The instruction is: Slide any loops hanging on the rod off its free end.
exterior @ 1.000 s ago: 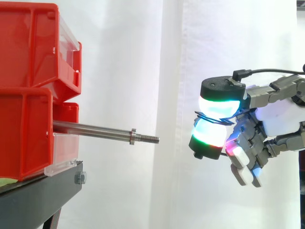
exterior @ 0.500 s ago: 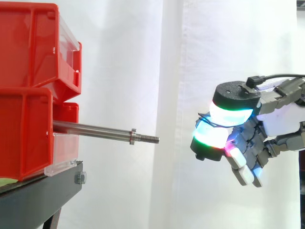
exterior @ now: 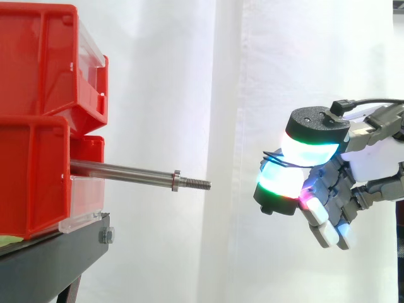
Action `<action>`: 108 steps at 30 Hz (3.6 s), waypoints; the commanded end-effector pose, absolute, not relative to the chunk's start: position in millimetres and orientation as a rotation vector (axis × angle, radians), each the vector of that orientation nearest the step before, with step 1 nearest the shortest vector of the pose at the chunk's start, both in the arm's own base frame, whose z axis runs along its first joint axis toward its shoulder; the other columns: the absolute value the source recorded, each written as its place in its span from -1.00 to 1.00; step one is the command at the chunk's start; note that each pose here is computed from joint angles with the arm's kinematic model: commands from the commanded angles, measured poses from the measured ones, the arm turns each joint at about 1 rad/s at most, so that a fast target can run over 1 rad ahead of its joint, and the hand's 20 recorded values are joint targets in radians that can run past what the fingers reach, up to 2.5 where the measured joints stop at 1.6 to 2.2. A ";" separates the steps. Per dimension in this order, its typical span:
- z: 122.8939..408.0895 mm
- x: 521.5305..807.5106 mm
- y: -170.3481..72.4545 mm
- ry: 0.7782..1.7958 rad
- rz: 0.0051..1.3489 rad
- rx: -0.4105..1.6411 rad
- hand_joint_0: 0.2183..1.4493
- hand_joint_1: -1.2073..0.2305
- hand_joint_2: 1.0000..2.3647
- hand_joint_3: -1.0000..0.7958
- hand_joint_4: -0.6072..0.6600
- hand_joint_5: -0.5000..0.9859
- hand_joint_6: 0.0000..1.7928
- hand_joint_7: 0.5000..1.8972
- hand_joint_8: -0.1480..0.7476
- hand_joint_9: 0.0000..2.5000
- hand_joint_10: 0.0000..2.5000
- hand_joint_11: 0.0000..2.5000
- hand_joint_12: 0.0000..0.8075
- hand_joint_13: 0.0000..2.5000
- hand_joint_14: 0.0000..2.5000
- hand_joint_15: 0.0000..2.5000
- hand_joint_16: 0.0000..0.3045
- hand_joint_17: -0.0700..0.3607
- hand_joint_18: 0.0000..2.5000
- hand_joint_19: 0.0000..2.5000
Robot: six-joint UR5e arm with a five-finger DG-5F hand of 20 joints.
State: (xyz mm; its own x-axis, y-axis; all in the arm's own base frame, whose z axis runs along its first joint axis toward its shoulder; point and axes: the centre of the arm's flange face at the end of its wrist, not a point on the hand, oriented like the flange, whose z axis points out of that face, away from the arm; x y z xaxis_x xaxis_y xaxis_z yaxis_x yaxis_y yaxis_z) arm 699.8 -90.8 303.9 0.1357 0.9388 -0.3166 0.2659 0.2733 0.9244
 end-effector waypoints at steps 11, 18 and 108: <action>303.7 699.6 -90.8 1.377 0.728 1.231 -0.28 -0.47 -1.00 -0.44 0.07 -0.54 0.01 -0.35 0.01 -0.14 -0.99 -0.53 -0.22 -0.13 -0.99 -0.59 -0.69 -0.18 -0.21 -0.49; 304.5 700.1 -90.8 1.373 0.731 1.231 -0.31 -0.47 -1.00 -0.44 0.10 -0.54 0.01 -0.36 0.00 -0.14 -0.99 -0.54 -0.21 -0.13 -0.99 -0.59 -0.69 -0.18 -0.21 -0.48; 304.3 700.7 -86.1 1.364 0.709 1.228 -0.32 -0.35 -0.98 -0.24 -0.02 -0.52 0.00 -0.31 -0.04 -0.31 -0.99 -0.79 -0.22 -0.30 -0.99 -0.75 -0.70 -0.19 -0.27 -0.53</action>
